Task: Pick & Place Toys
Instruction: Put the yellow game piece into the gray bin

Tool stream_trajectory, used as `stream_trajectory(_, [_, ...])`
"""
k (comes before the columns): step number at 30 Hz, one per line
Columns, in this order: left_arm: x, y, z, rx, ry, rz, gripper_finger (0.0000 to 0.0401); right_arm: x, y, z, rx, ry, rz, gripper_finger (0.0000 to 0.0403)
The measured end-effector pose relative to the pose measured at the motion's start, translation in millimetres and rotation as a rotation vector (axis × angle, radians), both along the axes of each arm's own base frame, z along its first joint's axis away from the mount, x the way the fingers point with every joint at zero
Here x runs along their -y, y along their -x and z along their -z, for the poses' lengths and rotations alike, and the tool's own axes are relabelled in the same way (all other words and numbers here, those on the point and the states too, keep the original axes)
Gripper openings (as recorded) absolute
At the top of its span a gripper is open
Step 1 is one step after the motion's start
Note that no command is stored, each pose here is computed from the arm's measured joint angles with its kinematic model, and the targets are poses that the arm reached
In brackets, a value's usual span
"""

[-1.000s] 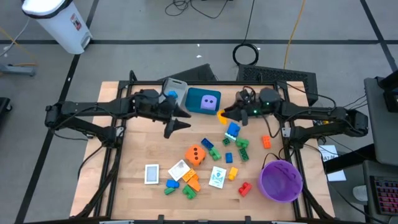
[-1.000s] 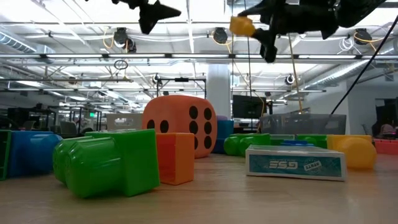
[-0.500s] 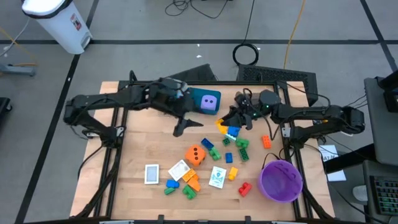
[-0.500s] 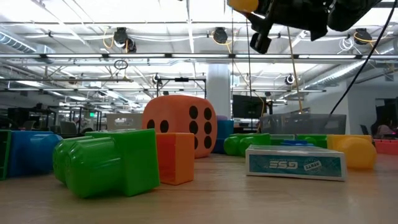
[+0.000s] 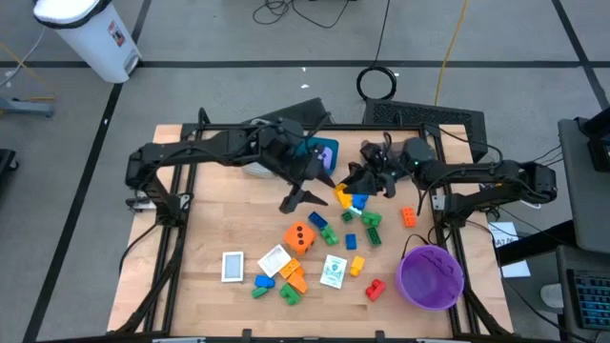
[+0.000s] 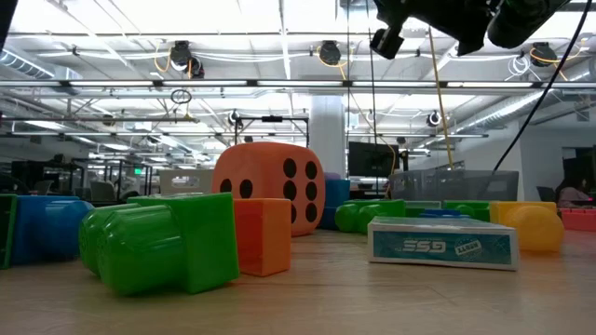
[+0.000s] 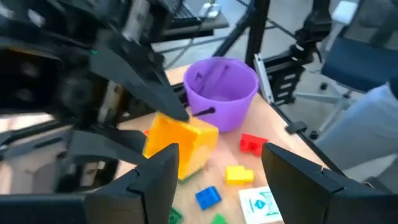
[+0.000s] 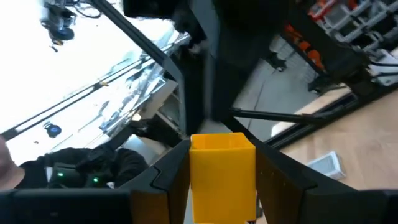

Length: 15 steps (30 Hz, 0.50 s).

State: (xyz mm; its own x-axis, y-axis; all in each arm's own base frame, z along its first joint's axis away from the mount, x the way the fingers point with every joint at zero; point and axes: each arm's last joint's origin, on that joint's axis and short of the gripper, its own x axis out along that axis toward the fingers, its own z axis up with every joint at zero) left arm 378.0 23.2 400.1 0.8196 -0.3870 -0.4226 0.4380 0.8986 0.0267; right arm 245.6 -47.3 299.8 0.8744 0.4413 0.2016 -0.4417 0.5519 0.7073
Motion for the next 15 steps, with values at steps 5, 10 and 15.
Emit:
stream_trajectory(5, [0,-12,6,-0.016,0.027,0.029,0.0239,-1,0,-1,0.008,0.002,-0.023,0.0139])
stream_trajectory(10, [-1,-16,10,-0.019,0.04,0.046,0.0239,-1,0,-1,0.006,-0.002,-0.026,0.0142])
stream_trajectory(15, [-1,-17,10,-0.02,0.053,0.054,0.0233,-1,1,-1,0.011,0.009,-0.026,0.0141])
